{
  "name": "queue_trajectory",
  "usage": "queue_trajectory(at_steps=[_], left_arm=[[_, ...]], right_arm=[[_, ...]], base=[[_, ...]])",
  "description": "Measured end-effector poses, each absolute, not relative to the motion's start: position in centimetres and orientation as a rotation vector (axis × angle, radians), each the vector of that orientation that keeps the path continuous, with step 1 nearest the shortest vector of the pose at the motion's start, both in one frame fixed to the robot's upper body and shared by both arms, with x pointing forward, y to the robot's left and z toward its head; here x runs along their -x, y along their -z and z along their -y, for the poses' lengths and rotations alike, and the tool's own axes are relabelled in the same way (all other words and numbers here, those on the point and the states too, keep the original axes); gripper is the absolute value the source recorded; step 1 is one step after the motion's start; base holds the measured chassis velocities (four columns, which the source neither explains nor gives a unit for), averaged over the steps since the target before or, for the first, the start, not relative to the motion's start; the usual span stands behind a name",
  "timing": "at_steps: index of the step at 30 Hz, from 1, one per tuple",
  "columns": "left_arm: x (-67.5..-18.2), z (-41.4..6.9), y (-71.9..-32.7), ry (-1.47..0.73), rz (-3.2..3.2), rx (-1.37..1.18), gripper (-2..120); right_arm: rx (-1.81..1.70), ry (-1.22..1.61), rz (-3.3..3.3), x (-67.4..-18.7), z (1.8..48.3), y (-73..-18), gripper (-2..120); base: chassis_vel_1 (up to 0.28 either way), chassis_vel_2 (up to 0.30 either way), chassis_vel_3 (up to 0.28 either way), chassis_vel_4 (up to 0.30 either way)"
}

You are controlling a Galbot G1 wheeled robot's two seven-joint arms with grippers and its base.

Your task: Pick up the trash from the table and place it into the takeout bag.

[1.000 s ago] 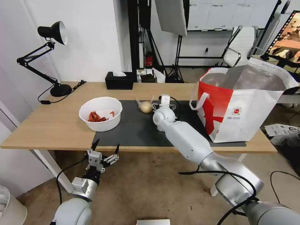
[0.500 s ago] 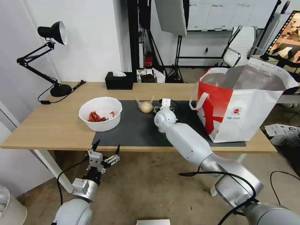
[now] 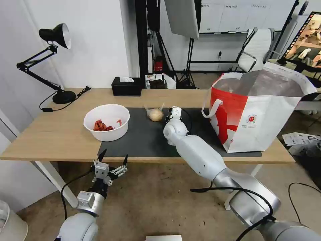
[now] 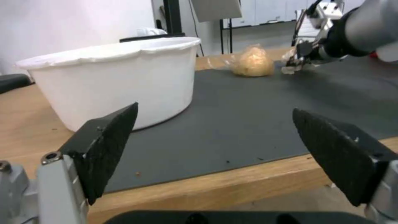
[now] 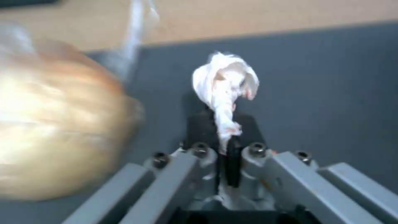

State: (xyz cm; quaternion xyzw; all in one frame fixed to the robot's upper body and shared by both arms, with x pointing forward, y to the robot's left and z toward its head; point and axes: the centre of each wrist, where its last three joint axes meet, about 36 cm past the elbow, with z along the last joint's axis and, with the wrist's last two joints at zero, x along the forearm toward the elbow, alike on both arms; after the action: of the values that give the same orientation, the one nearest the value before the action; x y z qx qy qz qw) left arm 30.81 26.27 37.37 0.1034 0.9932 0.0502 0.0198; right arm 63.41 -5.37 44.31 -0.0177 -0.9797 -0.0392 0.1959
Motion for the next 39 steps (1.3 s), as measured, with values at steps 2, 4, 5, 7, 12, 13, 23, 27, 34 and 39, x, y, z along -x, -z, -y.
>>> queue_trajectory(at_steps=[2, 4, 5, 7, 12, 13, 23, 27, 34, 39], left_arm=[[-30.9, -26.3, -37.4, -0.156, -3.079, -0.322, 100], [-30.9, -26.4, -37.7, -0.155, -3.073, -0.32, 100], [-30.9, -26.4, -37.7, -0.155, -3.073, -0.32, 100], [-30.9, -26.5, -38.0, -0.157, -3.064, -0.315, 100], [-30.9, -26.5, -38.3, -0.158, -3.058, -0.315, 100], [-30.8, -26.6, -38.3, -0.16, -3.058, -0.316, 100], [-30.8, -26.5, -38.3, -0.159, -3.06, -0.323, 100], [-30.8, -26.5, -38.3, -0.157, -3.06, -0.324, 100], [-30.7, -26.2, -38.4, -0.132, -3.063, -0.335, 100], [-30.8, -26.3, -38.5, -0.129, -3.061, -0.336, 100]], right_arm=[[0.025, 0.117, 2.782, -62.6, 5.7, -44.9, 0], [-0.056, 0.102, 2.888, -60.2, 7.1, -46.5, 0], [-0.056, 0.102, 2.888, -60.2, 7.1, -46.5, 0], [-0.151, 0.077, 2.999, -57.5, 8.8, -48.7, 0], [-0.211, 0.071, 3.134, -54.9, 11.3, -52.7, 0], [-0.201, 0.072, 3.169, -54.6, 12.0, -53.9, 0], [0.409, 0.002, 3.17, -56.2, 18.6, -65.0, 0], [0.472, -0.012, 3.07, -56.1, 20.6, -65.9, 0], [0.488, -0.005, 3.01, -55.2, 21.8, -64.7, 0], [0.45, 0.013, 2.999, -54.4, 22.3, -64.0, 7]], base=[[0.0, 0.0, 0.0, 0.0], [0.0, 0.0, 0.0, 0.0], [0.0, 0.0, 0.0, 0.0], [0.0, 0.0, 0.0, 0.0], [0.0, 0.0, 0.0, 0.0], [0.0, 0.0, 0.0, 0.0], [0.0, 0.0, 0.0, 0.0], [0.0, 0.0, 0.0, 0.0], [0.0, 0.0, 0.0, 0.0], [0.0, 0.0, 0.0, 0.0]])
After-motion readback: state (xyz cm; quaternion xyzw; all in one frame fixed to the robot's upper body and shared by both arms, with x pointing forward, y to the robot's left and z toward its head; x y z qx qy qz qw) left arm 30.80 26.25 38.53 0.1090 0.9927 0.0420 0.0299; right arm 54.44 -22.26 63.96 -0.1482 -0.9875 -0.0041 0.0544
